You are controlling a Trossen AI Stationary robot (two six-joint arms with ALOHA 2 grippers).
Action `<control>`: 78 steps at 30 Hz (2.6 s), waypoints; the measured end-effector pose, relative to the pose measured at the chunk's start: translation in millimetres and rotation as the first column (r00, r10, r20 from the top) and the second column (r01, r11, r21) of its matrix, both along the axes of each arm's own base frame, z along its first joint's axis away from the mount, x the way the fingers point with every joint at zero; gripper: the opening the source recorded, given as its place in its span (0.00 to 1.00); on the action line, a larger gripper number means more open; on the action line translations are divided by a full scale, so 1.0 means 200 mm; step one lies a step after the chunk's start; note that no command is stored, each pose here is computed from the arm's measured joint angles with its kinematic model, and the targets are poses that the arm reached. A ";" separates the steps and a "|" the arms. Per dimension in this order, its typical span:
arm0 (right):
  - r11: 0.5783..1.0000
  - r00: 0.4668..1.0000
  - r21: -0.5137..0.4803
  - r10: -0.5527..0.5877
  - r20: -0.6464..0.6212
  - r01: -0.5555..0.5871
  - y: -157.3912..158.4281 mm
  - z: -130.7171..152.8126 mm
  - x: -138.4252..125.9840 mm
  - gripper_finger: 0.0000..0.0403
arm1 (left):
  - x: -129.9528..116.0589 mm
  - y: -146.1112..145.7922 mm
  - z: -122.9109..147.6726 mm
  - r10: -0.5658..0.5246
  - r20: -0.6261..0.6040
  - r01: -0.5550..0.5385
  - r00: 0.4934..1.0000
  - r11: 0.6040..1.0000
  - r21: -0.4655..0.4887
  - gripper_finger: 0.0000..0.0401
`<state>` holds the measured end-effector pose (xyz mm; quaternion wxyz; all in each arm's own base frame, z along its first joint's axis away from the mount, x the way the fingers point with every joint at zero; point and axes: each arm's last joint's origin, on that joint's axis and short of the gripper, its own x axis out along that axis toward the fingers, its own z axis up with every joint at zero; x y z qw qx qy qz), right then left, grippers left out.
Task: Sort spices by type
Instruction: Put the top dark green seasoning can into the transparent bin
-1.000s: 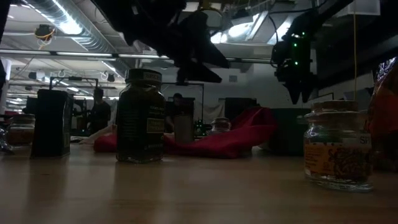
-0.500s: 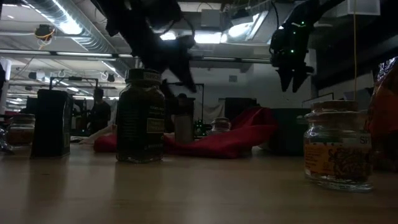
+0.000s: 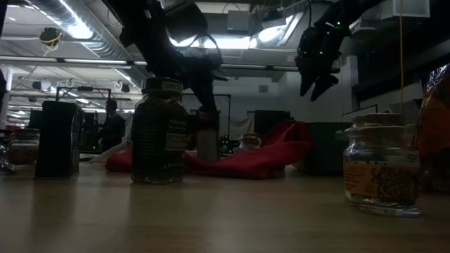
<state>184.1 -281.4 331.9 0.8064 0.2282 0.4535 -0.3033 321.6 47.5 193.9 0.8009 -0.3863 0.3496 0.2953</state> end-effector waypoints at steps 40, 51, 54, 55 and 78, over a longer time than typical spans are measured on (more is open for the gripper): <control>0.884 0.885 -0.070 0.465 0.034 -0.462 0.52 0.02 0.54 0.79 | 0.07 -0.06 -0.19 -0.005 -0.080 0.000 0.997 0.998 -0.058 0.58; 0.762 0.755 -0.036 0.646 0.109 -0.647 0.64 0.02 0.60 0.79 | 0.07 -0.06 -0.18 -0.075 -0.091 0.074 0.993 0.997 -0.014 0.23; 0.735 0.724 -0.019 0.672 0.155 -0.678 0.67 0.02 0.61 0.79 | 0.07 -0.07 -0.17 -0.107 -0.092 0.108 0.990 0.994 0.009 0.23; 0.728 0.716 -0.014 0.677 0.167 -0.685 0.68 0.02 0.61 0.79 | 0.07 -0.07 -0.16 -0.119 -0.088 0.121 0.989 0.992 0.018 0.23; 0.521 0.485 -0.112 0.841 0.241 -0.846 0.91 0.04 0.73 0.79 | 0.04 -0.08 0.30 -0.423 0.240 0.287 0.874 0.846 0.449 0.26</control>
